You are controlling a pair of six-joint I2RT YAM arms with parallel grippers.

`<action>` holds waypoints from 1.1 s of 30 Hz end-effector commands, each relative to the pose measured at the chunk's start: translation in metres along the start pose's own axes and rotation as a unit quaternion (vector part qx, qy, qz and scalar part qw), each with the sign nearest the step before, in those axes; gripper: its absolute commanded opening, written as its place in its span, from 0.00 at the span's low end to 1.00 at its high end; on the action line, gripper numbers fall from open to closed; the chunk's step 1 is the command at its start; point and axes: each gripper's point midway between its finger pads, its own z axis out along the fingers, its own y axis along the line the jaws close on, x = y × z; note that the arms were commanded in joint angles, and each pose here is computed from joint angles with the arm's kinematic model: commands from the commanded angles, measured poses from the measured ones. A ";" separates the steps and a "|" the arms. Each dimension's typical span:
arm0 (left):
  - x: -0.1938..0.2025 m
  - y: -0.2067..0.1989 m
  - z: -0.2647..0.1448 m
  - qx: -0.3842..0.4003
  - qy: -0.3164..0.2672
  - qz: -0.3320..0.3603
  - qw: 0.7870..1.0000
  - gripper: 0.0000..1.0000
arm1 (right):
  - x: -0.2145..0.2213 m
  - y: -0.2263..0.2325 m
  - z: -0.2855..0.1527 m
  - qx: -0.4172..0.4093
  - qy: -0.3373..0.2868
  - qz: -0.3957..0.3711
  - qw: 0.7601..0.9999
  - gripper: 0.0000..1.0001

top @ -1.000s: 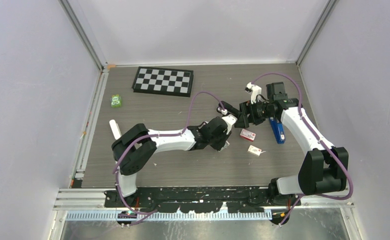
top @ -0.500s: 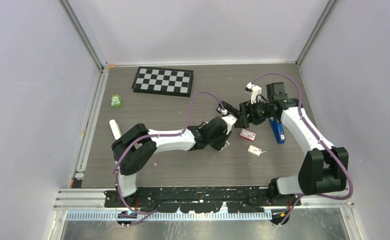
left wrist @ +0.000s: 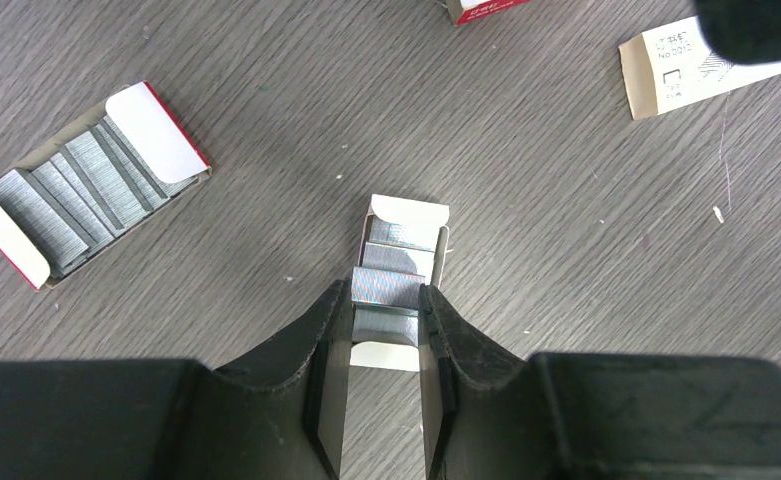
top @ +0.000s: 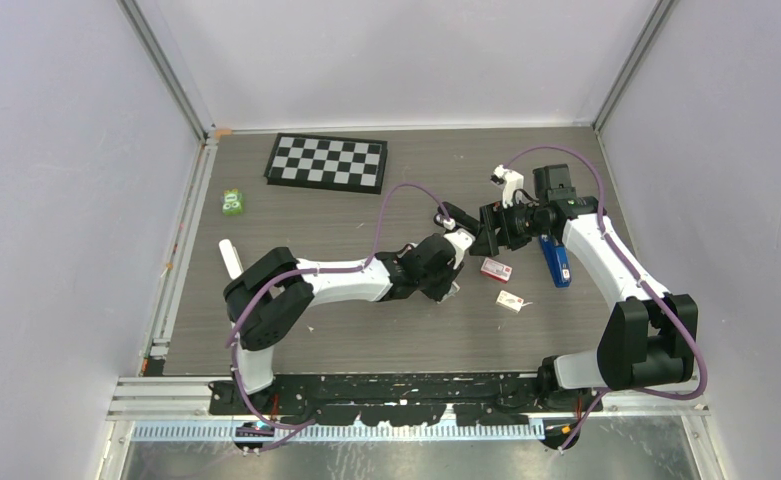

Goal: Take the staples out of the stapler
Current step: Adjust the staple in the staple box.

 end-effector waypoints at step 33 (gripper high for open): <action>-0.010 -0.001 0.005 -0.001 -0.025 -0.011 1.000 0.25 | -0.010 0.012 -0.004 -0.025 -0.010 -0.008 1.000 0.80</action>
